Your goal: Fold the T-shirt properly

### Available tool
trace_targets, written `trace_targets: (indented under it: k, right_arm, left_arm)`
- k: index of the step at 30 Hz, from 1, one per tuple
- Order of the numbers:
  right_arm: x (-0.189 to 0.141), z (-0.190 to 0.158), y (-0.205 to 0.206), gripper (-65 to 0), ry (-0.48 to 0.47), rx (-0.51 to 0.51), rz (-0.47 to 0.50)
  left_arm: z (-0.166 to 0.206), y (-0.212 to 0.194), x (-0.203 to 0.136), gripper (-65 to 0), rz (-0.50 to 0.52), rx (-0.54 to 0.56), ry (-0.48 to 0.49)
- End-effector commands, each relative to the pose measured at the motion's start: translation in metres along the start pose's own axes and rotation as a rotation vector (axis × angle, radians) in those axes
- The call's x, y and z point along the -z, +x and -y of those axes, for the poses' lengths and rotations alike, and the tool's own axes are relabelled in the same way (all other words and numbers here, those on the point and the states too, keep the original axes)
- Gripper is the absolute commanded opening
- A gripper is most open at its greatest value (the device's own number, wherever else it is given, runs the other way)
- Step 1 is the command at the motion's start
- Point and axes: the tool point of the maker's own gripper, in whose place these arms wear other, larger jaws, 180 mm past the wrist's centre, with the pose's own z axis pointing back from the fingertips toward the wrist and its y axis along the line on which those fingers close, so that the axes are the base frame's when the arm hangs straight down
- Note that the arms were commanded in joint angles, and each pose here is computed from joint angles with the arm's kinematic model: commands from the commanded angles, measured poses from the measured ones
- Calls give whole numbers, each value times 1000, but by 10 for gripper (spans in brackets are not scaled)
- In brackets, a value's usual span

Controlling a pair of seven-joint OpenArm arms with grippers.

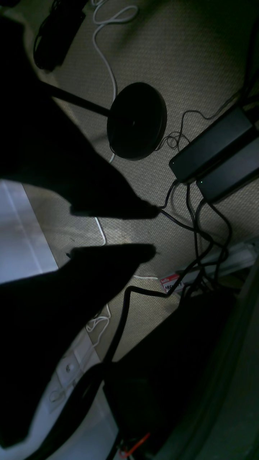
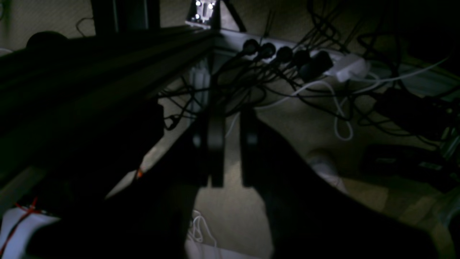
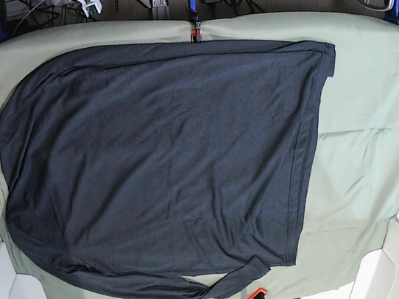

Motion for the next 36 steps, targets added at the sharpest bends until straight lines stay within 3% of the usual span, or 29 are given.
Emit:
trace_targets:
  k: [1, 13, 17, 22, 28, 36]
  right_arm:
    - [-1, 0, 1, -585, 4, -2, 12]
    - [-7, 0, -8, -585, -4, -14, 48]
    - [-12, -7, -12, -585, 26, -23, 66]
    - [-20, -15, -17, -585, 61, -37, 97]
    - [-43, -29, -21, -585, 158, -10, 170]
    - [-107, -25, -18, -585, 222, 20, 334]
  left_arm:
    - [0, 3, 0, -497, 12, 6, -4]
    - [7, -14, 0, -497, -6, 3, -15]
    - [19, -29, -3, -497, 15, -20, -72]
    - [28, -38, -16, -497, 96, -75, -118]
    - [21, -45, -40, -497, 198, -139, -82]
    - [21, -29, -108, -497, 438, -221, -242]
